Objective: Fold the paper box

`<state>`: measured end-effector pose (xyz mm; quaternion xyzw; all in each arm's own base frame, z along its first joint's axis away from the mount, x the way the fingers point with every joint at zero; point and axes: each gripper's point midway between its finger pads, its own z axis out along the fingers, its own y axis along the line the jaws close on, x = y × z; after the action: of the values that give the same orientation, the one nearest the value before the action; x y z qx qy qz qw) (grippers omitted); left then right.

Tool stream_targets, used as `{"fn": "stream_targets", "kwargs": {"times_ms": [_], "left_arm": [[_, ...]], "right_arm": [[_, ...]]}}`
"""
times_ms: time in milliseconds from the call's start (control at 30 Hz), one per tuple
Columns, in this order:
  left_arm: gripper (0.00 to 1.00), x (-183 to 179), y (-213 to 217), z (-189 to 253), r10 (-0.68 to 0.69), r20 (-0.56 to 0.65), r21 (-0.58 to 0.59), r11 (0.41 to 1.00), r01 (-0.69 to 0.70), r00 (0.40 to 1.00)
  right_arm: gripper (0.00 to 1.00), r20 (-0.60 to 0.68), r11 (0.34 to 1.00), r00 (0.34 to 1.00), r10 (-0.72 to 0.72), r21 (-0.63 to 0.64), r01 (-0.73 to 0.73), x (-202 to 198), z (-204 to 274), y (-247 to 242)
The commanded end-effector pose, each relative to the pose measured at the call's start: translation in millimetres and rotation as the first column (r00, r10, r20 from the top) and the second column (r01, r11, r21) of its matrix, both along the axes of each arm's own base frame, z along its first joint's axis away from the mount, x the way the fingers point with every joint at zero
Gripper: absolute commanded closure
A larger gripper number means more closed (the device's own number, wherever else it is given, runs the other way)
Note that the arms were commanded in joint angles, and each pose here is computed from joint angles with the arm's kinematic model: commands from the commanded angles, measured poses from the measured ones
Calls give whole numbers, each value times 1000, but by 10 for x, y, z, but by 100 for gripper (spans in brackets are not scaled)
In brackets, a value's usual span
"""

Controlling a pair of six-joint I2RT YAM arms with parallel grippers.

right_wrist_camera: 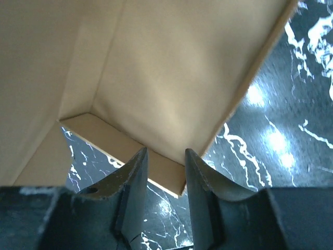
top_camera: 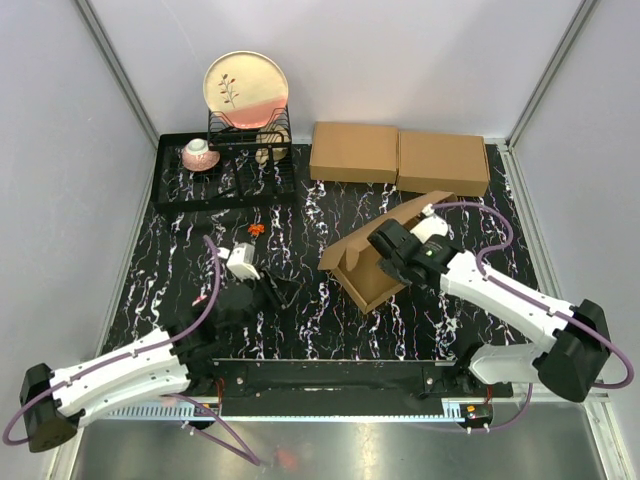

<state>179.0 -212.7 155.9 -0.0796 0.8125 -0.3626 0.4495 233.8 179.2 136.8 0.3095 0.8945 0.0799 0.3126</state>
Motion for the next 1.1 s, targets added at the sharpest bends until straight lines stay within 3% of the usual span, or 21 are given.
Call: {"fn": "stream_targets", "kwargs": {"times_ms": [0, 233, 367, 433, 567, 633, 800, 933, 1067], "left_arm": [[61, 16, -235, 158, -36, 33, -52, 998, 38, 999], [60, 20, -333, 133, -36, 33, -10, 999, 37, 999], [59, 66, -330, 78, -18, 32, 29, 999, 17, 999], [55, 104, -325, 91, 0, 41, 39, 999, -2, 999], [40, 214, -435, 85, 13, 70, 53, 998, -17, 997], [33, 289, -546, 35, 11, 80, 76, 997, -17, 997], [31, 470, -862, 54, 21, 61, 108, 994, -28, 998], [30, 596, -1125, -239, 30, -19, 199, 980, -26, 999], [31, 694, -1297, -401, 38, -91, 204, 979, -19, 995]], "right_arm": [[59, 177, 984, 975, 135, -139, -111, 409, 449, 105], [58, 299, 935, 914, 274, -306, -180, 1152, 882, 375], [56, 154, 892, 923, 353, -353, -282, 1507, 518, 338], [54, 82, 853, 929, 362, -432, -294, 1491, 391, 170], [38, 116, 836, 904, 411, -444, -323, 1380, 279, 96], [36, 107, 834, 905, 412, -445, -327, 1304, 216, 40], [37, 94, 825, 871, 483, -382, -416, 1112, 70, 112], [39, 27, 831, 886, 463, -361, -423, 939, -248, 20], [41, 40, 846, 891, 452, -336, -414, 826, -239, 17]]}}
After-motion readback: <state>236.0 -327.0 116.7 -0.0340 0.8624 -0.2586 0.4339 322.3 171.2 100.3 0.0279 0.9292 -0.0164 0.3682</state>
